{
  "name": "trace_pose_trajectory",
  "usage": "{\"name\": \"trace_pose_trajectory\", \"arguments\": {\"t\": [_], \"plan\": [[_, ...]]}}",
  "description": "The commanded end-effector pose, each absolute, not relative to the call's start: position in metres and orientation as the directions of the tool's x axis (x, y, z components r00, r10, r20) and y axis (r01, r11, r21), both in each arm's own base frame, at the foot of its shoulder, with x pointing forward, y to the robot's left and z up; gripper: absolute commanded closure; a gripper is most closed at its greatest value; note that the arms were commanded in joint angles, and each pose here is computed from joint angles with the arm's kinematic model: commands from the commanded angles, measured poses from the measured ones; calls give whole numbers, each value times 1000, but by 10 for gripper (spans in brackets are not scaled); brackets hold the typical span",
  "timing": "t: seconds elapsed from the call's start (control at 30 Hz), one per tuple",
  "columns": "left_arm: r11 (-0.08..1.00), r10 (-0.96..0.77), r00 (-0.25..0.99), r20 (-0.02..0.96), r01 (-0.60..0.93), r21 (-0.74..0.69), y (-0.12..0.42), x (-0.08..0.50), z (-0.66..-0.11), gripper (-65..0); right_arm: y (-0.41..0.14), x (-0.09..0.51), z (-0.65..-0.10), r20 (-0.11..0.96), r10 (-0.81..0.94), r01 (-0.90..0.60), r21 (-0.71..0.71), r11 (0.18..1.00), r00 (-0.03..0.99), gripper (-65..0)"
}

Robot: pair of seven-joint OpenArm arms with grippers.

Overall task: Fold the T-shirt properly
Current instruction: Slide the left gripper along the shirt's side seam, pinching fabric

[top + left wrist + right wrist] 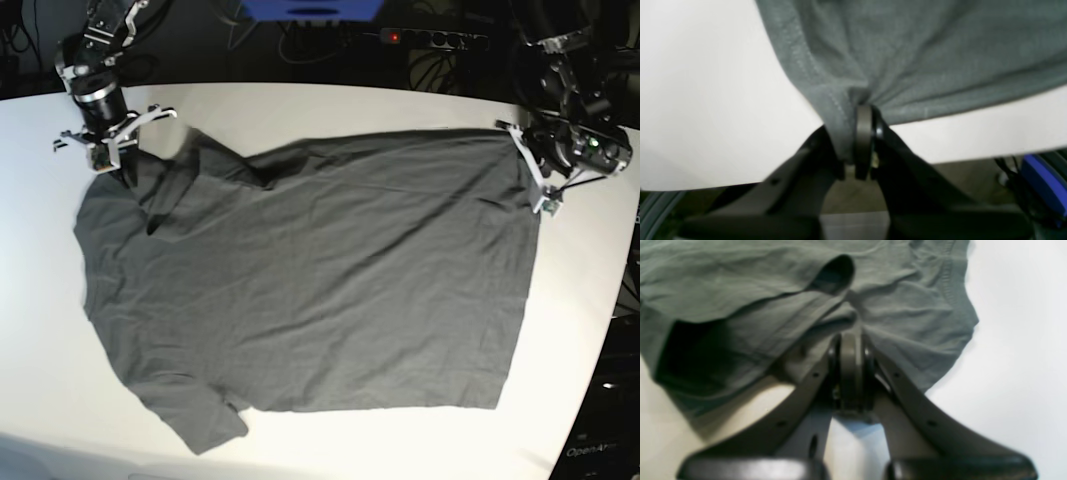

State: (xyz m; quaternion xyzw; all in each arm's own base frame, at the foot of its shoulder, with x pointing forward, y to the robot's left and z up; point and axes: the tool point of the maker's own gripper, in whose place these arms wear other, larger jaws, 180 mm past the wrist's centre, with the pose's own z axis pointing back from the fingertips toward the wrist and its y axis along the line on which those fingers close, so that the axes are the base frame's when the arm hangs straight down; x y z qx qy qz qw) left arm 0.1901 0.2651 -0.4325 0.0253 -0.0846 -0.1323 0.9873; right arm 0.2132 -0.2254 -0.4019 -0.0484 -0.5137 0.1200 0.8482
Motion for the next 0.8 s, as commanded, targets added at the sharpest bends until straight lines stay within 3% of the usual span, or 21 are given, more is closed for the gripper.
{"name": "trace_pose_trajectory", "arguments": {"t": [0.0,0.33,0.77], "plan": [[958,-284,943,173,270,100,266,203,-425,-35,-227,218,-391,880,254,-144,-214,966,400,-13],[919,-385,909,158,362,157,224,234,-424,-35,-227,218,-391,880,254,-144,-214,966,402,-13],[892,-410,908,82,381,243,256,221,-421,-35,-227,219,-390,880,258,-146,-217,965,399,-16]]}}
